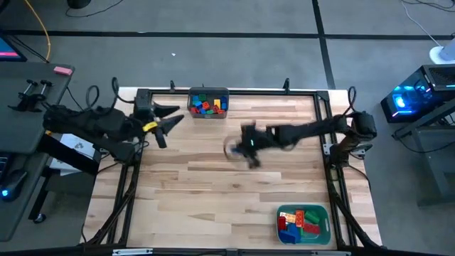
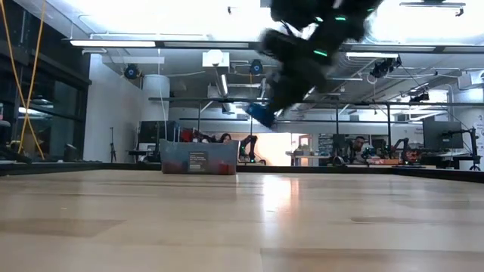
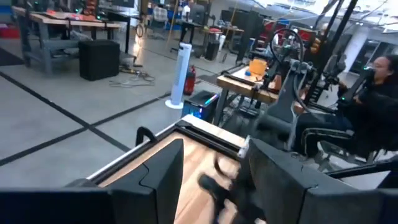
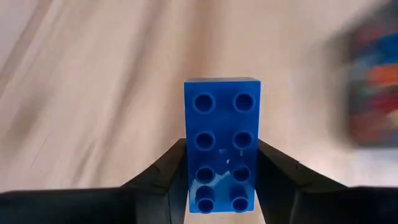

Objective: Sort blocks by size
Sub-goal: Put the blue game piece into the black bin, then return to Home Position

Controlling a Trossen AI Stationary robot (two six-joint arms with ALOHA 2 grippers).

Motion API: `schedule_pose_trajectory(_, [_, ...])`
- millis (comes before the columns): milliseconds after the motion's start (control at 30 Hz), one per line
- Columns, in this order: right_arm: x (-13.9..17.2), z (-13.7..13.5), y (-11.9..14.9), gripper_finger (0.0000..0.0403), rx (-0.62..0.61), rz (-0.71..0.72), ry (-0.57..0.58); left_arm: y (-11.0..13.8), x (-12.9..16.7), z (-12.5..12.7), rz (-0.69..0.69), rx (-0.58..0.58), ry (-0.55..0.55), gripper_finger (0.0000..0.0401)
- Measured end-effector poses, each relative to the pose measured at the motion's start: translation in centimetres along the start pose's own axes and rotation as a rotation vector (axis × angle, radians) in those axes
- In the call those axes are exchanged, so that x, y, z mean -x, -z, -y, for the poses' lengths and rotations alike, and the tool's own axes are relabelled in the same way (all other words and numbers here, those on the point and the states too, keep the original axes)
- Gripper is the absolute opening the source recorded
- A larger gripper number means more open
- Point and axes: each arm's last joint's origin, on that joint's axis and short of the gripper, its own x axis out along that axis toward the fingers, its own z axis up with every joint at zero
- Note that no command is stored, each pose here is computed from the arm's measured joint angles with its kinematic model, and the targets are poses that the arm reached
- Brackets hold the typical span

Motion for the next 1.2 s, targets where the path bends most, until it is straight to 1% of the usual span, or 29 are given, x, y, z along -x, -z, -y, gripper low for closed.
schedule_pose_trajectory(100, [0.6, 5.0, -2.3, 0.0137, -0.274, 0.211, 0.139, -0.3, 0.5, -0.5, 0.014, -0.002, -0.011, 0.0170])
schedule_pose_trajectory(167, [0.5, 8.3, -3.2, 0.0137, -0.444, 0.304, 0.191, -0.3, 0.5, -0.5, 0.016, -0.006, -0.012, 0.0170])
schedule_pose_trajectory(233, [-0.1, 11.5, -4.0, 0.0137, -0.565, 0.373, 0.214, -0.2, 0.3, -0.5, 0.010, -0.010, -0.019, 0.0170])
schedule_pose_trajectory(300, [-1.2, 14.2, -4.7, 0.0137, -0.644, 0.412, 0.216, 0.0, -0.1, -0.4, -0.001, -0.013, -0.021, 0.0170])
schedule_pose_trajectory(400, [-2.9, 17.8, -5.3, 0.0137, -0.744, 0.423, 0.221, 0.2, -0.4, -0.1, -0.026, -0.021, 0.025, 0.0170])
schedule_pose_trajectory(500, [-4.2, 20.2, -5.5, 0.0137, -0.880, 0.398, 0.213, 0.1, -0.3, -0.1, -0.030, -0.013, 0.072, 0.0170])
schedule_pose_trajectory(533, [-4.5, 20.8, -5.5, 0.0137, -0.904, 0.378, 0.210, 0.0, -0.1, -0.1, -0.031, -0.012, 0.081, 0.0170])
schedule_pose_trajectory(633, [-4.9, 21.9, -5.7, 0.0137, -0.899, 0.317, 0.218, -0.1, 0.3, -0.4, -0.034, -0.008, 0.104, 0.0170])
schedule_pose_trajectory(667, [-5.0, 22.1, -5.9, 0.0150, -0.890, 0.303, 0.224, -0.2, 0.4, -0.5, -0.035, -0.010, 0.104, 0.0170])
schedule_pose_trajectory(700, [-5.0, 22.3, -6.1, 0.0175, -0.882, 0.294, 0.229, -0.2, 0.6, -0.7, -0.037, -0.010, 0.106, 0.0170])
schedule_pose_trajectory(833, [-4.4, 22.6, -6.4, 0.0304, -0.881, 0.264, 0.218, -0.1, 1.0, -1.0, -0.052, -0.026, 0.103, 0.0170])
schedule_pose_trajectory(900, [-3.7, 22.8, -6.5, 0.0350, -0.883, 0.243, 0.197, -0.1, 1.0, -1.1, -0.053, -0.041, 0.103, 0.0170])
schedule_pose_trajectory(933, [-3.3, 22.8, -6.4, 0.0366, -0.885, 0.221, 0.186, -0.1, 1.0, -1.1, -0.058, -0.055, 0.102, 0.0170])
schedule_pose_trajectory(1000, [-2.3, 22.9, -6.5, 0.0384, -0.877, 0.186, 0.179, 0.1, 0.8, -1.0, -0.066, -0.070, 0.099, 0.0170])
schedule_pose_trajectory(1100, [-0.2, 22.2, -6.3, 0.0387, -0.856, 0.079, 0.134, 0.3, 0.2, -0.8, -0.074, -0.080, 0.068, 0.0170])
schedule_pose_trajectory(1167, [1.3, 21.0, -6.1, 0.0381, -0.824, -0.015, 0.092, 0.6, -0.7, -0.9, -0.077, -0.068, -0.004, 0.0170])
schedule_pose_trajectory(1200, [2.0, 20.3, -6.0, 0.0378, -0.805, -0.063, 0.071, 0.7, -1.3, -1.0, -0.070, -0.040, -0.068, 0.0170])
